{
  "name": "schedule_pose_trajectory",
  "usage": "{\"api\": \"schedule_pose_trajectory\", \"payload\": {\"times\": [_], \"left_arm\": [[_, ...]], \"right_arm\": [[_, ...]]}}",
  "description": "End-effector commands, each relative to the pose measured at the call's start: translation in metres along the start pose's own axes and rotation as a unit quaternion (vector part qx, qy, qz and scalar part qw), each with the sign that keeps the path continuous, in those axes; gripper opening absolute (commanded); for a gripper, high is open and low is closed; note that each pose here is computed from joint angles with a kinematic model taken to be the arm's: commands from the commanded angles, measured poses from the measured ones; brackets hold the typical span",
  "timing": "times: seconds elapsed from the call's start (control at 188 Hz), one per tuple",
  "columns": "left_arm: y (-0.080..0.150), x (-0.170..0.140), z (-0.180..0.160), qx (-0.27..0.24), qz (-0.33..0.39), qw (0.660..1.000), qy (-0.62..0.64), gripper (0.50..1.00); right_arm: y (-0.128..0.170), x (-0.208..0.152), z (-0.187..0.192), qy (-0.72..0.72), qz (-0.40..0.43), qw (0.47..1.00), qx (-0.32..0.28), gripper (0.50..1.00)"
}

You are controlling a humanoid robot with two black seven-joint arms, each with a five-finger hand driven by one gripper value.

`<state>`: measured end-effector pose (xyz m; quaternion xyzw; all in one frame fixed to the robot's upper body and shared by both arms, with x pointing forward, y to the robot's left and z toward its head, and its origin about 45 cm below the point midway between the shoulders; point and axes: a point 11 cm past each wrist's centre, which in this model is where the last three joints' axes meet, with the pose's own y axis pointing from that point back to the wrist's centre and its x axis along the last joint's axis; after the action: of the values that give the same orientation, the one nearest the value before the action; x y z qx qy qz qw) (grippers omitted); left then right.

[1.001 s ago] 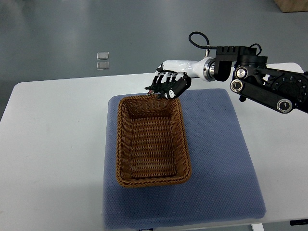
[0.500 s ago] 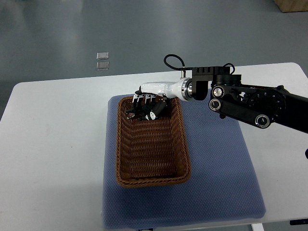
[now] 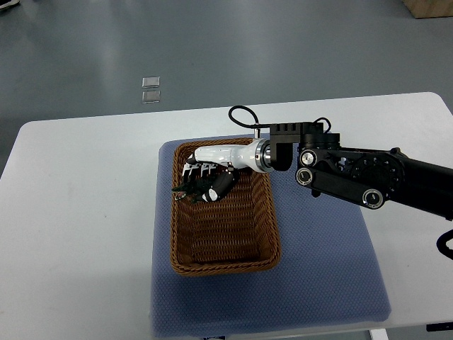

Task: Place crocodile in brown basket with right hand
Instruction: 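Lower the crocodile into the basket and open the right hand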

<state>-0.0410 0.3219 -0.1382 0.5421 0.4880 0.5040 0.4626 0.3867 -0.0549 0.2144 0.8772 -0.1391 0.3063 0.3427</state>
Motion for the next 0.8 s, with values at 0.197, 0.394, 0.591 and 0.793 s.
{"api": "schedule_pose_trajectory", "payload": {"times": [0.197, 0.394, 0.591, 0.793], "left_arm": [[0.000, -0.001, 0.000, 0.000, -0.002, 1.000, 0.000, 1.000], [0.000, 0.000, 0.000, 0.000, 0.000, 1.000, 0.000, 1.000], [0.000, 0.000, 0.000, 0.000, 0.000, 1.000, 0.000, 1.000], [0.000, 0.001, 0.000, 0.000, 0.001, 1.000, 0.000, 1.000]], "right_arm": [[-0.004, -0.021, 0.011, -0.010, -0.008, 1.000, -0.006, 0.719], [-0.004, -0.018, 0.011, -0.010, -0.005, 1.000, -0.005, 0.913], [0.000, -0.011, 0.012, -0.011, 0.000, 1.000, -0.004, 0.924], [0.021, 0.042, 0.007, -0.023, 0.060, 0.998, 0.012, 0.924]]}}
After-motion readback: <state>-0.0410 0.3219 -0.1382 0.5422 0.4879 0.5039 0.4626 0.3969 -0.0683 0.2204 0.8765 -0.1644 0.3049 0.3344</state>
